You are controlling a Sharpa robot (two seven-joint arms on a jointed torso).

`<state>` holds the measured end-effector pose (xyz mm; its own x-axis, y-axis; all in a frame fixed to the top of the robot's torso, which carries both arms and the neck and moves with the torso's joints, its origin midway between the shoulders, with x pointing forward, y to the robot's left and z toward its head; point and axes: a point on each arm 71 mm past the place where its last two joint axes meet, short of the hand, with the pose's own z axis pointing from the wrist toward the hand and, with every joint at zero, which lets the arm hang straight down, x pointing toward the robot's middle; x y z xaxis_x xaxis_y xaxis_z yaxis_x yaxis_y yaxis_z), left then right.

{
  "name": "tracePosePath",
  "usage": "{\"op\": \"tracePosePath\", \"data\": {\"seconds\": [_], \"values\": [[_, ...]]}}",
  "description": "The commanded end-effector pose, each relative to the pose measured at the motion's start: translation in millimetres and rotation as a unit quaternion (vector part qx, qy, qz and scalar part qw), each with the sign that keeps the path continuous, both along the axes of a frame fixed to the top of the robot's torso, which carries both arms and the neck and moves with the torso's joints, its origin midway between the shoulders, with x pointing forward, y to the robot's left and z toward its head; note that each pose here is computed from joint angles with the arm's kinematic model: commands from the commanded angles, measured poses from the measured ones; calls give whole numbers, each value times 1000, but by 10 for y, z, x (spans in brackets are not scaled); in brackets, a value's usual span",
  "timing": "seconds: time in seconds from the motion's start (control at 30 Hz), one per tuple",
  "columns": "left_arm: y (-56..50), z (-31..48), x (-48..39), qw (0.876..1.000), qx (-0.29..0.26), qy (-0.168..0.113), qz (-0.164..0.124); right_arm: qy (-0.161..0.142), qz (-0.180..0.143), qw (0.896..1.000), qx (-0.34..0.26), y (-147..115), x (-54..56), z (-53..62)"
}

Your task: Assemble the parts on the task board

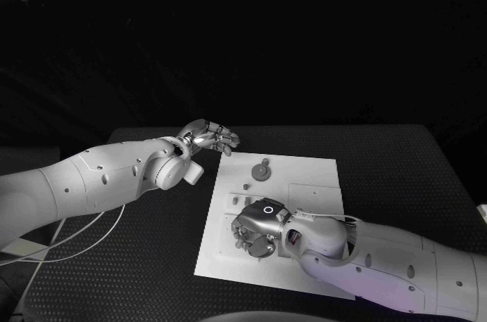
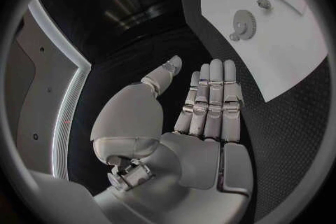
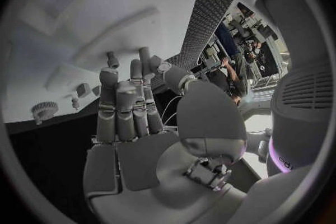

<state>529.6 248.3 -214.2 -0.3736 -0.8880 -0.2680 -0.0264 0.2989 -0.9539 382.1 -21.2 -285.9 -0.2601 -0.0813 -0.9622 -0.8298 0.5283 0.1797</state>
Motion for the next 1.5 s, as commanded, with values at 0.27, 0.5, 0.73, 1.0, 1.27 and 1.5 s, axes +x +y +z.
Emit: {"op": "tracePosePath", "data": {"seconds": [0.27, 0.5, 0.73, 1.0, 1.27, 1.5], "values": [[-25, 16, 0, 1000, -6, -4, -6, -2, 9, 1000, -22, 11, -22, -56], [-32, 16, 0, 1000, -6, -4, -6, 1, 16, 1000, -9, 67, -52, -45], [-32, 16, 0, 1000, -6, -4, -6, 6, 17, 1000, -14, 84, -58, -53], [-27, 17, -1, 1000, -6, -3, -6, 24, 13, 1000, -12, 75, -42, -74], [-26, 16, -2, 1000, -6, -3, -6, 27, 8, 1000, 0, 65, -27, -70], [-24, 16, -1, 1000, -6, -3, -5, 26, 5, 1000, 11, 53, -27, -56]]}}
